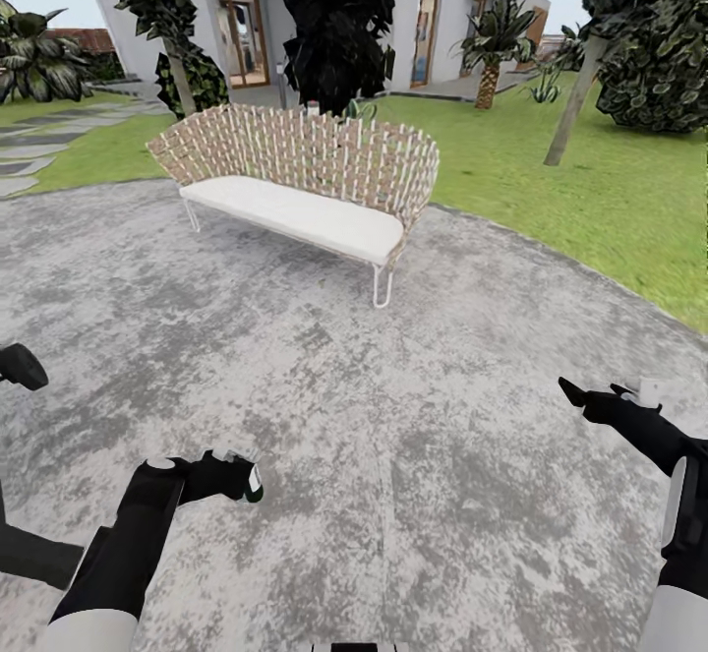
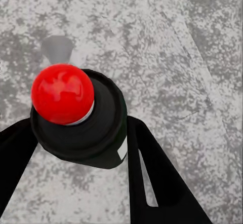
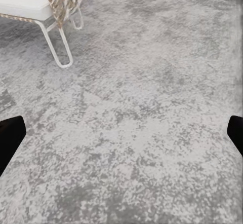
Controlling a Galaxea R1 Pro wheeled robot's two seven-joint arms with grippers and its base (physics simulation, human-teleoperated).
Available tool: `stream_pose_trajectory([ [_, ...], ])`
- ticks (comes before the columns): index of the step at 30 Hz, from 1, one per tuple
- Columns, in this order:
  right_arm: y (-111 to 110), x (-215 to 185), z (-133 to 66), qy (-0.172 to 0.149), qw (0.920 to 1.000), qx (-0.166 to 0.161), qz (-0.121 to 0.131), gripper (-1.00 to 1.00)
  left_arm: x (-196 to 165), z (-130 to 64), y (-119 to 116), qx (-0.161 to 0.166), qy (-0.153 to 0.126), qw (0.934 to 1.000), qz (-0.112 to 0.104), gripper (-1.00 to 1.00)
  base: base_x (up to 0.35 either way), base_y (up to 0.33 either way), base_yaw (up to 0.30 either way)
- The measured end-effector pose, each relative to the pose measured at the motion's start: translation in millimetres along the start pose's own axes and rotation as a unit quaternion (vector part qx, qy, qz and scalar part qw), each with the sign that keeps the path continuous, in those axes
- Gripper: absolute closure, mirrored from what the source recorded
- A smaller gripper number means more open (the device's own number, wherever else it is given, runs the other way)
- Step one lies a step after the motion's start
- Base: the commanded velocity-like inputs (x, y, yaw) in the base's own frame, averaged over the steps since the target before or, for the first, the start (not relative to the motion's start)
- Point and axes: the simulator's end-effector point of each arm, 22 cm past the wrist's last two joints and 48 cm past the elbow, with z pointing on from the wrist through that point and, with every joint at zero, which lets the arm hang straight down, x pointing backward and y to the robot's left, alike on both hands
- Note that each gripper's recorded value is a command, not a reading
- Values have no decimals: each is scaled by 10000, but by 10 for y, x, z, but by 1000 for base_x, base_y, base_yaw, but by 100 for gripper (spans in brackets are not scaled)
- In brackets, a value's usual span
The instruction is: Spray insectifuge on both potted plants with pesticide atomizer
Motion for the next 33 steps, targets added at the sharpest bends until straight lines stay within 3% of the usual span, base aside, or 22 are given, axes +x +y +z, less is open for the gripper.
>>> stream_pose_trajectory([
  [9, -2, -2, -3, -2, 10000, -1, 4, -100, -5, 1, -8, 5, -3, 10000, 7, 100, 347, 0, -67],
  [33, -4, -1, -4, -1, 10000, 2, 5, -100, -5, 1, -8, 5, -4, 10000, 4, 100, 344, 0, -263],
])
